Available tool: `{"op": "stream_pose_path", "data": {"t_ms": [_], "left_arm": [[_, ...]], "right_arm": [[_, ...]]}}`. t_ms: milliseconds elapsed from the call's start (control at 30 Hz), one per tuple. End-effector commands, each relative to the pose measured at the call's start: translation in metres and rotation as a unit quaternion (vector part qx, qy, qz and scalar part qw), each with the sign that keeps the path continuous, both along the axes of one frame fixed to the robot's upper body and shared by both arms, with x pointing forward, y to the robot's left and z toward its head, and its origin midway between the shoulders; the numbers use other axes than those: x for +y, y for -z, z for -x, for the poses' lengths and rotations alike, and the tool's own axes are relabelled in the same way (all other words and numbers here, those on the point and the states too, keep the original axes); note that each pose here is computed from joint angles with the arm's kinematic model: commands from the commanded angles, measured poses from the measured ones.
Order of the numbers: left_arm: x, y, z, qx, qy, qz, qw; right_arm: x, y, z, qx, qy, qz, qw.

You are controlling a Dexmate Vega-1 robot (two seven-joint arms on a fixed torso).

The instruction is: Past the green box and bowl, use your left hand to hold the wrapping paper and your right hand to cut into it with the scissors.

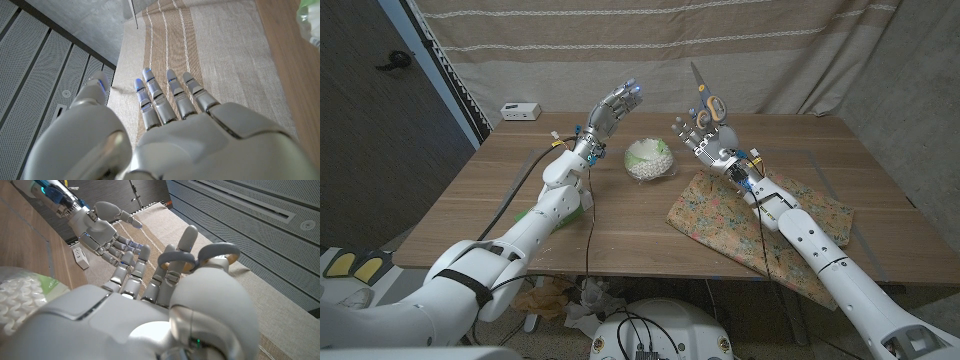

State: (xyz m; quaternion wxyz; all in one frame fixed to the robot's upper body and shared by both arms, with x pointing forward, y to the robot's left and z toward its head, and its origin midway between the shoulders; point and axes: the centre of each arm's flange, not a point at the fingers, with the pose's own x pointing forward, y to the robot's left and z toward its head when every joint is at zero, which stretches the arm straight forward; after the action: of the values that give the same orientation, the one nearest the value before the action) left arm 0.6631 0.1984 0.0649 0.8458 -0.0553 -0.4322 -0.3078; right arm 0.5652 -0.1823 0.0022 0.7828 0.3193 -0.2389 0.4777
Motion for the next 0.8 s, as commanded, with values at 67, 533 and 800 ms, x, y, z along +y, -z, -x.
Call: {"op": "stream_pose_path", "data": {"t_ms": [67, 533, 800], "left_arm": [[0.001, 0.000, -0.001, 0.001, -0.002, 0.002, 1.000], [-0.002, -0.003, -0.002, -0.002, -0.001, 0.000, 1.000], [-0.004, -0.005, -0.003, -0.004, 0.000, -0.003, 1.000]], "right_arm": [[0.006, 0.000, -0.002, 0.028, -0.046, -0.024, 0.9983], [0.008, -0.009, -0.002, 0.026, -0.065, -0.033, 0.9970], [0.007, -0.012, -0.001, 0.024, -0.070, -0.042, 0.9963]]}}
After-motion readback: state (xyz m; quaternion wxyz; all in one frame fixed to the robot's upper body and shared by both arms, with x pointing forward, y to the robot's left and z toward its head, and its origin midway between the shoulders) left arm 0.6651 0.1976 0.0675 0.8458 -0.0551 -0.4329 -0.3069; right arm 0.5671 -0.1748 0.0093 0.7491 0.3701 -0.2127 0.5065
